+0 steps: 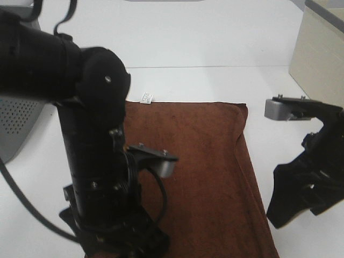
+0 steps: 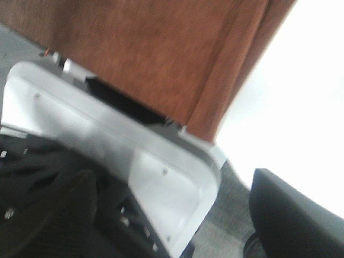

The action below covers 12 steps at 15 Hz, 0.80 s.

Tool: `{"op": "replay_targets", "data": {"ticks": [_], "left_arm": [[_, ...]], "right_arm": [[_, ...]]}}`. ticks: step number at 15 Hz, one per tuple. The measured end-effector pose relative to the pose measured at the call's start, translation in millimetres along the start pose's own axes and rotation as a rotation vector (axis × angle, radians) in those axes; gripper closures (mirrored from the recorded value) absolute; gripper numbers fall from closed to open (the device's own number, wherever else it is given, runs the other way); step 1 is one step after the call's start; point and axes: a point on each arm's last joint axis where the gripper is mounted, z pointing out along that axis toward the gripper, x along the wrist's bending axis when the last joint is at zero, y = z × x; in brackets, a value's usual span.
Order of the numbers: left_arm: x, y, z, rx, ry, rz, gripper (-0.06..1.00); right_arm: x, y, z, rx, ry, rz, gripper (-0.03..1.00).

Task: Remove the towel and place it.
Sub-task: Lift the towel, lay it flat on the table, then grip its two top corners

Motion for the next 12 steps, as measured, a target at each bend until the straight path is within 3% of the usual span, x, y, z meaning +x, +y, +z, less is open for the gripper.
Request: {"op": "replay_targets", "data": {"ticks": [3,8,12], "left_arm": [[51,14,-41,-0.102,0.042,-0.095,0.05],[137,24,-102,-0.369,0.053,-0.257,0.05],[191,29,-127,-0.511,0.057,-0.345,0.05]], "right_arm": [[-2,22,-22,-0.129,-0.043,0.007,0.21],[-62,74,-68,-0.344,-0.020,0.165,0.21],[-103,129,-67,-0.388,0.038,0.158,0.21]]}}
